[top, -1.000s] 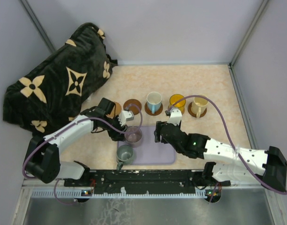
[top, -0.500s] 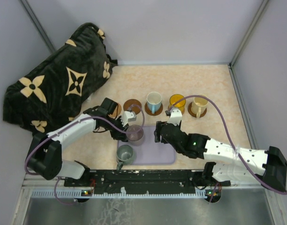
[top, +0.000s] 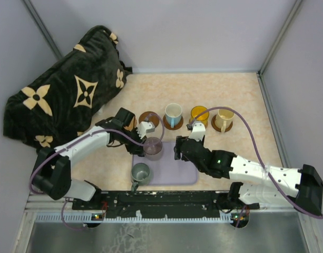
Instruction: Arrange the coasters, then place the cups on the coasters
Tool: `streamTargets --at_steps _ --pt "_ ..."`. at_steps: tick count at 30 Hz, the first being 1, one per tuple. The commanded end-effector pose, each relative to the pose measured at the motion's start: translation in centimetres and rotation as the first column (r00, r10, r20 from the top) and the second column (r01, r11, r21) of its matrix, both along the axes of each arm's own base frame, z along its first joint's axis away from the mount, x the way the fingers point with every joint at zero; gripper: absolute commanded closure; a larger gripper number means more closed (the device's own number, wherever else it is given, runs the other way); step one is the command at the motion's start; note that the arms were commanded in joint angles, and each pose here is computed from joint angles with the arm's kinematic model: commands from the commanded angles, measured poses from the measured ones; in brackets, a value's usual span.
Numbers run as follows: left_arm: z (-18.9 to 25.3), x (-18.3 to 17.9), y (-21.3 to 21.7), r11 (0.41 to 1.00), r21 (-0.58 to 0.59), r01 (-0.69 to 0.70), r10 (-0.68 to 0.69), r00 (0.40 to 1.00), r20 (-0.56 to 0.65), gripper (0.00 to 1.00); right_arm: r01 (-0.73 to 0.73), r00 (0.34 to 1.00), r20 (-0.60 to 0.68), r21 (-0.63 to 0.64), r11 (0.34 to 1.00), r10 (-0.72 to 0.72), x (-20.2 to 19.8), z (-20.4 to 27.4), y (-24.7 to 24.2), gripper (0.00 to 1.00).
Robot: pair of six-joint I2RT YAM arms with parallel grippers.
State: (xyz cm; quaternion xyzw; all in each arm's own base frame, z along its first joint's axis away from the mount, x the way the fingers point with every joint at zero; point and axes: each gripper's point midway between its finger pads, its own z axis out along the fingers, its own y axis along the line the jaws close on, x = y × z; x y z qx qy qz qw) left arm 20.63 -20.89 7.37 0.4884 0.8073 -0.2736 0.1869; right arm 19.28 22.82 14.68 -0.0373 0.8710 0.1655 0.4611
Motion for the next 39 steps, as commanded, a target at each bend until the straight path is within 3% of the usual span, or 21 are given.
streamTargets --at_steps 1,11,20,24,30,39 --pt "2.0 2.7 0.2 0.992 0.01 -0.129 0.127 0.986 0.105 1.0 0.016 0.999 0.032 0.025 1.0 -0.017 0.2 1.0 0.1 0.32" --pt "8.1 5.7 0.0 0.934 -0.083 -0.349 0.358 0.898 0.254 1.0 0.015 0.999 0.033 0.024 1.0 -0.015 0.4 0.9 0.4 0.32" --pt "11.0 8.1 -1.7 0.849 -0.228 -0.476 0.528 0.753 0.393 1.0 0.019 0.999 0.03 0.015 1.0 -0.02 0.4 0.5 0.4 0.32" --pt "11.4 9.3 -2.2 0.782 -0.305 -0.544 0.623 0.655 0.428 1.0 0.024 0.999 0.034 0.01 1.0 -0.024 0.5 0.4 0.2 0.32" --pt "12.7 11.7 -0.8 0.589 -0.47 -0.658 0.806 0.435 0.402 1.0 0.022 0.999 0.03 -0.013 1.0 -0.021 0.5 0.0 0.1 0.32" --pt "12.8 13.9 -0.3 0.468 -0.542 -0.698 0.877 0.288 0.386 1.0 0.028 0.999 0.032 -0.037 0.999 -0.027 0.6 -0.4 -0.2 0.32"
